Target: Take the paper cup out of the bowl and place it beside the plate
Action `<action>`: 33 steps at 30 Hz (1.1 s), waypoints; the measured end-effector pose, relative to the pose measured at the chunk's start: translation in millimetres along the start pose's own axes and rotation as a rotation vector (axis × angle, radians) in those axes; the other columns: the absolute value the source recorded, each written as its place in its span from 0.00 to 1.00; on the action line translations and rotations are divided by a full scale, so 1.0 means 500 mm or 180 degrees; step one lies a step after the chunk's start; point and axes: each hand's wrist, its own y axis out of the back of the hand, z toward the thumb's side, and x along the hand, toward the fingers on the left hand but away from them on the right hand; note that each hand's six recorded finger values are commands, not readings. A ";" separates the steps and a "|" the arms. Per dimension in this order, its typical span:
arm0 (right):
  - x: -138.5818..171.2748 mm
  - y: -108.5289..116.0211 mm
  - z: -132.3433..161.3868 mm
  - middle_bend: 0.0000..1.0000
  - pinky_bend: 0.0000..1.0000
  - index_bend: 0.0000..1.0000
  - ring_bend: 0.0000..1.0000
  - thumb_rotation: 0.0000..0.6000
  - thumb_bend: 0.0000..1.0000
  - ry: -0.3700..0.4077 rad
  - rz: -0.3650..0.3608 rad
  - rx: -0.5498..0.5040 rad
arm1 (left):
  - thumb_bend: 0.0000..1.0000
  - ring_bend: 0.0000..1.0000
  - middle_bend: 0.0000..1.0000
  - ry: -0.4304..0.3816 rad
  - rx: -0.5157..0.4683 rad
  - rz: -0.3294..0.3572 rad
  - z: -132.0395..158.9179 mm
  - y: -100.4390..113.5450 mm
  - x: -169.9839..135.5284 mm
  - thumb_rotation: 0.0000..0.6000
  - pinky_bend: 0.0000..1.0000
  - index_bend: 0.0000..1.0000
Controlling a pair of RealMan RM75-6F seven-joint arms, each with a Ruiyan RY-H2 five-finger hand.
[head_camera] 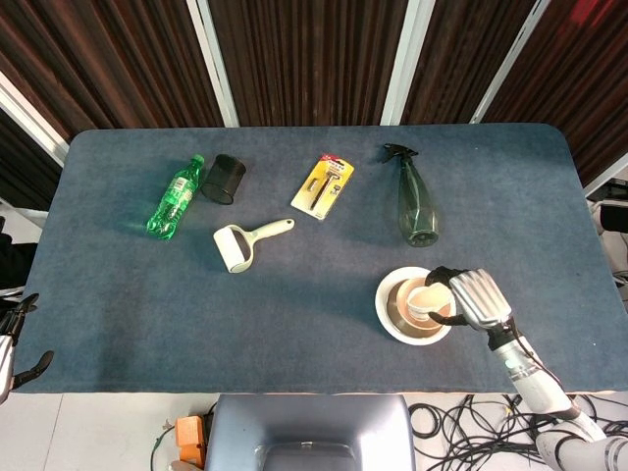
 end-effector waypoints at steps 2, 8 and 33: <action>0.013 0.017 -0.005 0.45 0.69 0.61 0.57 1.00 0.09 -0.0035 -0.0058 0.0062 | 0.22 0.25 0.27 0.0000 -0.0009 0.0009 0.000 0.002 -0.001 1.00 0.43 0.15; 0.059 0.050 -0.047 0.45 0.69 0.61 0.57 1.00 0.09 -0.0361 -0.0189 0.0421 | 0.22 0.25 0.27 0.0009 -0.0033 0.0052 -0.003 0.008 -0.004 1.00 0.43 0.15; 0.116 -0.005 -0.228 0.42 0.55 0.49 0.40 1.00 0.09 -0.1071 -0.0017 0.0407 | 0.22 0.25 0.27 0.0043 -0.0035 0.0039 -0.006 0.007 -0.004 1.00 0.43 0.15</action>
